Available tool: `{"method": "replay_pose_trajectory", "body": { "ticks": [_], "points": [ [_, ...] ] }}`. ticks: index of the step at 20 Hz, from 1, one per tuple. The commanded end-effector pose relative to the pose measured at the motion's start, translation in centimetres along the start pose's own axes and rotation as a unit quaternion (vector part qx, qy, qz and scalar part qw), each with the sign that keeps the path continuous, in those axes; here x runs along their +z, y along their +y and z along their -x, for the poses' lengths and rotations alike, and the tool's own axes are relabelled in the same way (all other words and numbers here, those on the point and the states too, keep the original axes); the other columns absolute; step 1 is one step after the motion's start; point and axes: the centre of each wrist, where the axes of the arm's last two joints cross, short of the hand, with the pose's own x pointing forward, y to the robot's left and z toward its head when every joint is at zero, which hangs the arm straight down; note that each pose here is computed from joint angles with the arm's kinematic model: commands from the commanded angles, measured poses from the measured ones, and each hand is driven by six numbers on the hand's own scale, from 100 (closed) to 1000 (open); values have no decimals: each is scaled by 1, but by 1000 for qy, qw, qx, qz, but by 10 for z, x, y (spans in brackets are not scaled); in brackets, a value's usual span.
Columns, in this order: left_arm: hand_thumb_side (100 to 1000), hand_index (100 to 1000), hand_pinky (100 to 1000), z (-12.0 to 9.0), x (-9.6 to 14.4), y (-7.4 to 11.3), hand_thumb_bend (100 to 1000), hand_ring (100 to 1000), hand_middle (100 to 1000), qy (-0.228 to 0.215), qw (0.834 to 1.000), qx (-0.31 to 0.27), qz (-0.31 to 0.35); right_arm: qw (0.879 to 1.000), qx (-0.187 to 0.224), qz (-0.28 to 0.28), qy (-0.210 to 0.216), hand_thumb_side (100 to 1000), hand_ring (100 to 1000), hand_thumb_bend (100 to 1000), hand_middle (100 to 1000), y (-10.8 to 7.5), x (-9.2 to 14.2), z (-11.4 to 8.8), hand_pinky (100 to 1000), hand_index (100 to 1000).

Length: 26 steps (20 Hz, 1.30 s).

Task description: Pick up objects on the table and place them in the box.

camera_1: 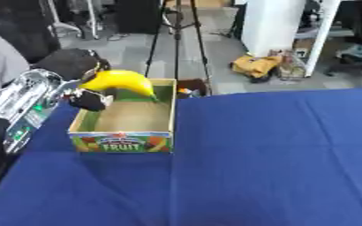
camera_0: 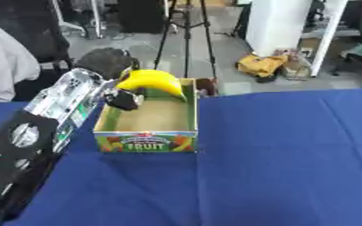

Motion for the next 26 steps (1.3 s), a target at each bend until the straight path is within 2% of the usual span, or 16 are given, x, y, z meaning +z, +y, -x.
{"method": "replay_pose_trajectory", "body": {
  "ticks": [1,9,17,23,26],
  "points": [
    [488,749,192,5,-7,9,135,531,533,21,999,-1,-24,1000,-4,-7,-16,949,854,100,595,0,-8,-2,792,858],
    [494,749,195,-2,-19,-6,133,534,535,37,999,-8,-26,1000,-9,-8,-22,951,854,100,592,2,-9,-1,792,858],
    [509,757,209,-8,-23,-16,134,548,550,33,999,-10,-13,1000,-10,-9,-23,948,854,100,589,4,-9,-1,792,856],
    [532,805,306,-9,-26,-28,138,597,608,41,999,-12,18,1000,-11,-7,-23,949,854,100,588,4,-9,-1,792,856],
    [552,822,325,-8,-27,-32,150,608,622,44,998,-8,36,1000,-11,-6,-24,950,853,100,586,4,-9,-1,792,856]
  ]
}}
